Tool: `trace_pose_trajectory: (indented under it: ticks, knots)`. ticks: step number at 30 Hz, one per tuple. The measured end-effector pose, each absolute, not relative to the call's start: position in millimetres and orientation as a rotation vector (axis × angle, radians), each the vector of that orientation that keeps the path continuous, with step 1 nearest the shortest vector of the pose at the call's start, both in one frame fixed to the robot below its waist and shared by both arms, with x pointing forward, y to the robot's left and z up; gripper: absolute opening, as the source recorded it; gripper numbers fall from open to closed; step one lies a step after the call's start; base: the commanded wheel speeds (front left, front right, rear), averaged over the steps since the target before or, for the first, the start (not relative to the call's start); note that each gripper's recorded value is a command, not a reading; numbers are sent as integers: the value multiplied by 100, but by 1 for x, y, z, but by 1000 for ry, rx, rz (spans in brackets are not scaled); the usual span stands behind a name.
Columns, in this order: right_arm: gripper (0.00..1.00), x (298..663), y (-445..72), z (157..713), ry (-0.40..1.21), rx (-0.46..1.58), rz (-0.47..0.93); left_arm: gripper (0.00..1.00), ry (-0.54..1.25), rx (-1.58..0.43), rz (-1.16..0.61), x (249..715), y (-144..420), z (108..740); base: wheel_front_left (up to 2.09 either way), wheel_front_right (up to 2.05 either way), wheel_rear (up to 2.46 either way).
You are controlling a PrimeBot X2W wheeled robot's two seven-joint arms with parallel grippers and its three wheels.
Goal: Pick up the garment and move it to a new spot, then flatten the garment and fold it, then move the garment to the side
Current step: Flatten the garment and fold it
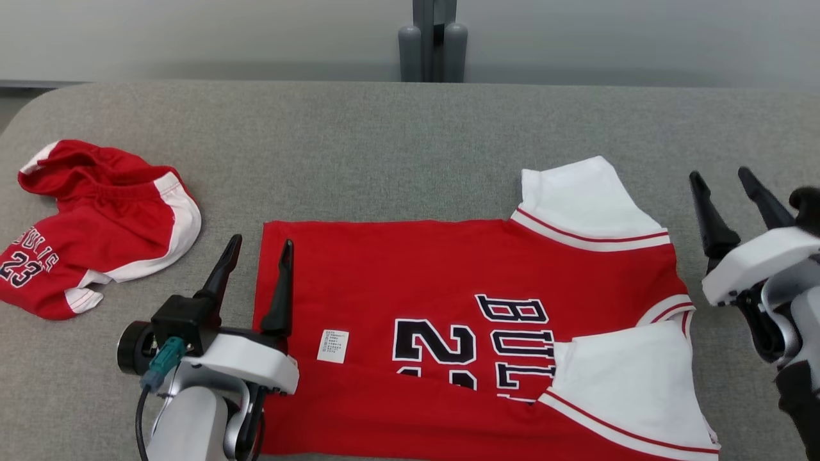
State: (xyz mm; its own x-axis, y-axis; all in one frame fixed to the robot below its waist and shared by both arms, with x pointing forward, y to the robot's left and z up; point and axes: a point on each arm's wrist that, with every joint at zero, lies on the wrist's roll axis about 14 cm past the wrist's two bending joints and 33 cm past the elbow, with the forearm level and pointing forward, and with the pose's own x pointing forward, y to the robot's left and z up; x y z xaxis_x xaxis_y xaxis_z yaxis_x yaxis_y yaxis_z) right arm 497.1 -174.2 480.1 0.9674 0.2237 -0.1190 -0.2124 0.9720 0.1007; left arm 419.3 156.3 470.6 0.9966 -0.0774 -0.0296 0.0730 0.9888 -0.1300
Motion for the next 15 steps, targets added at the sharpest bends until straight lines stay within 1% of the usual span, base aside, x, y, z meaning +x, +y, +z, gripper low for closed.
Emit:
trace_pose_trajectory:
  ticks: [3,8,15]
  knots:
    - [100,521,-172,471,200,114,225,100,38,-135,-75,432,156,468,0,0,0]
    - [100,552,-165,452,303,82,258,100,55,-176,-56,441,159,460,0,0,0]
    - [100,575,-139,416,481,73,318,100,63,-174,-27,441,166,456,0,0,0]
